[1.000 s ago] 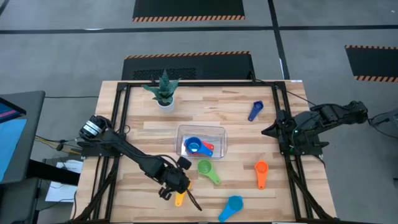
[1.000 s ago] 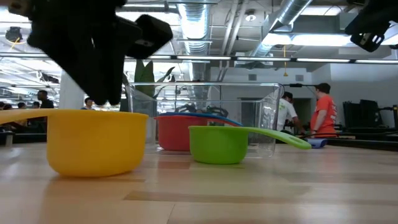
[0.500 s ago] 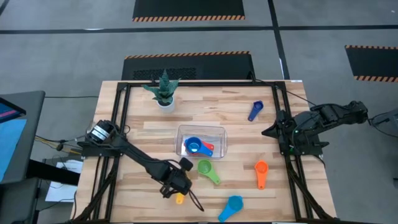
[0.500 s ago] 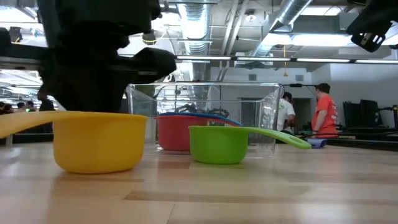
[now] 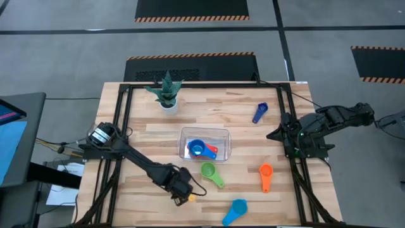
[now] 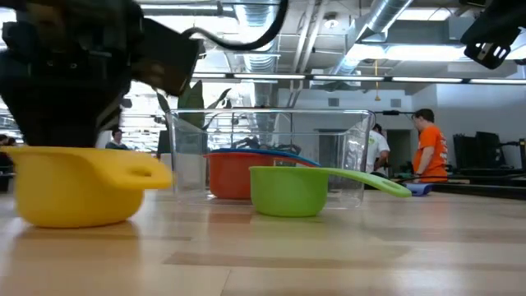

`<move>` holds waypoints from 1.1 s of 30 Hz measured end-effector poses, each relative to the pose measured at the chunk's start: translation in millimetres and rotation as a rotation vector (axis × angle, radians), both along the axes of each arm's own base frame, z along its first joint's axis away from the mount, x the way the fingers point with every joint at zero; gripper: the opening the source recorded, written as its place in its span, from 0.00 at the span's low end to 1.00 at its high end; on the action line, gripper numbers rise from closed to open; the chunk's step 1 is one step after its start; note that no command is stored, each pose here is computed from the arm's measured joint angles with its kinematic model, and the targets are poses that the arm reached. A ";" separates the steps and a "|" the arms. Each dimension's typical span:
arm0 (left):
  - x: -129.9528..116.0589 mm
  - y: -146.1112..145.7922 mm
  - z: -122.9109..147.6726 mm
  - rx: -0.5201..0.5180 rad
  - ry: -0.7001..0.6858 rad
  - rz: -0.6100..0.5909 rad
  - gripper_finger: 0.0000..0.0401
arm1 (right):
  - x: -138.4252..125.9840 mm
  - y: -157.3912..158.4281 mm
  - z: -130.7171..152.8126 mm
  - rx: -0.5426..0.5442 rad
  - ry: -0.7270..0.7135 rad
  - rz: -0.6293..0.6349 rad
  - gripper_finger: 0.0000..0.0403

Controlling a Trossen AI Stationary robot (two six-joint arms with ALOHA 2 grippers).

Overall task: Nest measuring cups in basket
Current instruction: Stack the yellow measuring cup into the blue measuring cup

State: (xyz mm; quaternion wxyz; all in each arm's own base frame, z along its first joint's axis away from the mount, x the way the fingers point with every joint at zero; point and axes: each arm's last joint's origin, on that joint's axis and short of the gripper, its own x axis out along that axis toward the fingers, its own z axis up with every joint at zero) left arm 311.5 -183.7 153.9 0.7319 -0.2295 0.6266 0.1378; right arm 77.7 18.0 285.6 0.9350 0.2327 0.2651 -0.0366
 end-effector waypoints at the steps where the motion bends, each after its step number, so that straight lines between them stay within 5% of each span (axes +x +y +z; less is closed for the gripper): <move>1: -1.4 -1.6 -0.1 -0.019 0.014 0.062 0.00 | 0.0 0.0 0.0 0.000 0.000 0.000 0.10; 5: -5.5 -7.9 -0.1 -0.040 0.026 0.228 0.00 | 0.0 0.0 0.0 -0.001 0.000 0.001 0.10; 9: -5.0 -9.6 10.9 -0.053 -0.002 0.264 0.00 | 0.0 0.0 0.0 -0.003 0.000 0.002 0.10; 19: 8.5 -13.7 74.6 0.074 -0.121 0.120 0.00 | 0.0 0.0 -0.1 -0.007 0.001 0.005 0.10; 27: 12.5 -13.4 78.0 0.065 -0.139 0.067 0.10 | 0.0 0.0 -0.1 -0.009 0.001 0.005 0.10; 33: -4.3 -1.0 72.3 0.188 0.040 0.065 0.26 | -0.1 0.0 -0.2 -0.010 0.002 0.006 0.10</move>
